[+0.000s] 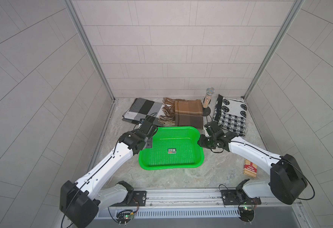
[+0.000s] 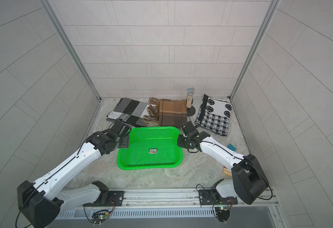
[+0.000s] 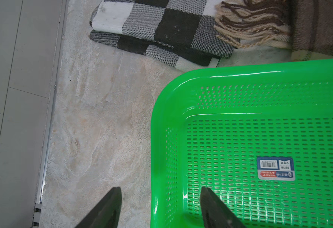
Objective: Put the folded scarf in the basket
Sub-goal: Adjust the basket at the center of the board.
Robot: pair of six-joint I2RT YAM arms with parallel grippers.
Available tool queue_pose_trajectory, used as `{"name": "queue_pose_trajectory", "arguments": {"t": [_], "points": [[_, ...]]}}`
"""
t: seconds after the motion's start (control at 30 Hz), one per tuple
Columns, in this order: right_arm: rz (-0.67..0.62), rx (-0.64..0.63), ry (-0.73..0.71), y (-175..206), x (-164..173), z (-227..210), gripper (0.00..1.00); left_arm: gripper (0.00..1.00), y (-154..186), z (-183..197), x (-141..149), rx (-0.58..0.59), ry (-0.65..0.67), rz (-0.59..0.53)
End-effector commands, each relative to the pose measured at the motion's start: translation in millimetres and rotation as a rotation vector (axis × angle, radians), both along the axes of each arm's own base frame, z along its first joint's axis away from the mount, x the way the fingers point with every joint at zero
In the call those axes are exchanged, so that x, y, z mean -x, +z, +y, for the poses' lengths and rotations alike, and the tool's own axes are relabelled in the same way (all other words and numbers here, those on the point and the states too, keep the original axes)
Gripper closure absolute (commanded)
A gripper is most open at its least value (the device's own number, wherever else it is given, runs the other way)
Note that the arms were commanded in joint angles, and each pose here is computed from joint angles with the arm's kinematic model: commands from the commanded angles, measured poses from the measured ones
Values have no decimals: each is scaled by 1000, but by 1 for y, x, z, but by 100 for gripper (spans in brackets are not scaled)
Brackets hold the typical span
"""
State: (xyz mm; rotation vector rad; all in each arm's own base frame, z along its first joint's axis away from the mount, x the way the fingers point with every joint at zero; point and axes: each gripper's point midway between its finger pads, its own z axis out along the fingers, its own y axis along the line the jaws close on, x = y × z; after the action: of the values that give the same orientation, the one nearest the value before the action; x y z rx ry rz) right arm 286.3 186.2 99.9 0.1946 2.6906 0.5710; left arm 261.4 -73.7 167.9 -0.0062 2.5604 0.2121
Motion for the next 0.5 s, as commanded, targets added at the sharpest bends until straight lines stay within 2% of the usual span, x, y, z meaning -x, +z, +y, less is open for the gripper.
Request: {"name": "queue_pose_trajectory", "arguments": {"t": [0.0, 0.23, 0.47], "points": [[57, 49, 52, -9, 17, -2, 82, 32, 6, -5, -7, 21, -7, -19], [42, 14, 29, -1, 30, 16, 89, 33, 10, -8, -11, 44, -1, -44], [22, -6, 48, 8, 34, 36, 90, 34, 10, -10, -12, 51, -2, -46]]}}
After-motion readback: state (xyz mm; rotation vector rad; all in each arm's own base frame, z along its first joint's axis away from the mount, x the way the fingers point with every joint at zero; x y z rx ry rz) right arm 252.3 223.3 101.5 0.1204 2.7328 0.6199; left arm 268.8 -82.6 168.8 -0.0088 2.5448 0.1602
